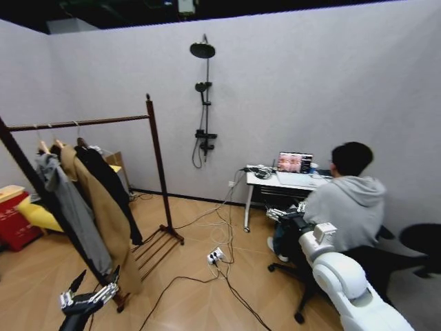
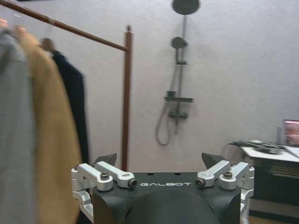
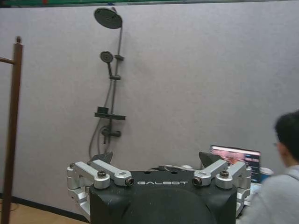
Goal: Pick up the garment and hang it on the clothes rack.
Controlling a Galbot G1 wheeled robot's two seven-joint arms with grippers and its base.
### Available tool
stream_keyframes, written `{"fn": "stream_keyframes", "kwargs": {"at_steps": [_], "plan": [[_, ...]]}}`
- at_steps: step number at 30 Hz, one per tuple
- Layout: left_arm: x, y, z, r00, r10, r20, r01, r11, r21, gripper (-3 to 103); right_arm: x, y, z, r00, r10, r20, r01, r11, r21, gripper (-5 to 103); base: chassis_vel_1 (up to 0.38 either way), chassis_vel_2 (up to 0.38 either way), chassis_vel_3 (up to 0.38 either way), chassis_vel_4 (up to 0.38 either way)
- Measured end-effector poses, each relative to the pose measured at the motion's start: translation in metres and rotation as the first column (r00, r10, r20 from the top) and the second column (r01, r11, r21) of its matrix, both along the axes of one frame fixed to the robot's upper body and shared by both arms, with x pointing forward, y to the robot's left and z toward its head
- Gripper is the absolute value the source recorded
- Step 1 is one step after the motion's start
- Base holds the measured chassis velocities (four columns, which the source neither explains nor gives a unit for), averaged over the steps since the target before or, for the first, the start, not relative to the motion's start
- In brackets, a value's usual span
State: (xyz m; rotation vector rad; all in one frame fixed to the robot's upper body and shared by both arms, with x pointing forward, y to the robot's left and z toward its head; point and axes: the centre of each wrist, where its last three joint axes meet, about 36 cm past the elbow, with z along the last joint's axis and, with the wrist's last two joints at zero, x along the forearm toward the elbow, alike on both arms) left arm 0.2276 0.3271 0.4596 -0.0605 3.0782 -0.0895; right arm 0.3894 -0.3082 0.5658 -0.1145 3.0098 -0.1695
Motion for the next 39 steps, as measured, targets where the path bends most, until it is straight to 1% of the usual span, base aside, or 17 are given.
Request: {"fn": "stream_keyframes", "kwargs": {"at_steps": [9, 14, 21, 30, 39], "plan": [[0.0, 0.0, 0.0, 1.0, 0.0, 0.0, 0.0, 1.0, 0.0, 100, -0.002, -0.001, -0.004, 1.0, 0.013, -0.017, -0.013, 1.0, 0.0, 100, -0.179, -0.108, -0.03, -0.17], [0.0, 0.0, 0.0, 1.0, 0.0, 0.0, 0.0, 1.0, 0.0, 100, -0.002, -0.003, -0.006, 1.0, 0.006, -0.023, -0.006, 1.0, 0.002, 100, -0.093, -0.143, -0.204, -0.125], [0.0, 0.0, 0.0, 1.0, 0.0, 0.0, 0.0, 1.0, 0.0, 100, -0.001, -0.008, -0.009, 1.0, 0.0, -0.021, 0.0, 1.0, 0.002, 100, 0.009, -0.209, -0.242, -0.033], [0.0, 0.0, 0.0, 1.0, -0.001, 0.0, 0.001, 1.0, 0.0, 100, 0.001, -0.011, -0.013, 1.0, 0.001, -0.019, -0.001, 1.0, 0.004, 100, 0.08, -0.332, -0.318, 0.09], [0.0, 0.0, 0.0, 1.0, 0.0, 0.0, 0.0, 1.0, 0.0, 100, 0.003, -0.013, -0.022, 1.0, 0.013, -0.025, -0.013, 1.0, 0.008, 100, 0.267, -0.337, -0.334, 0.241]]}}
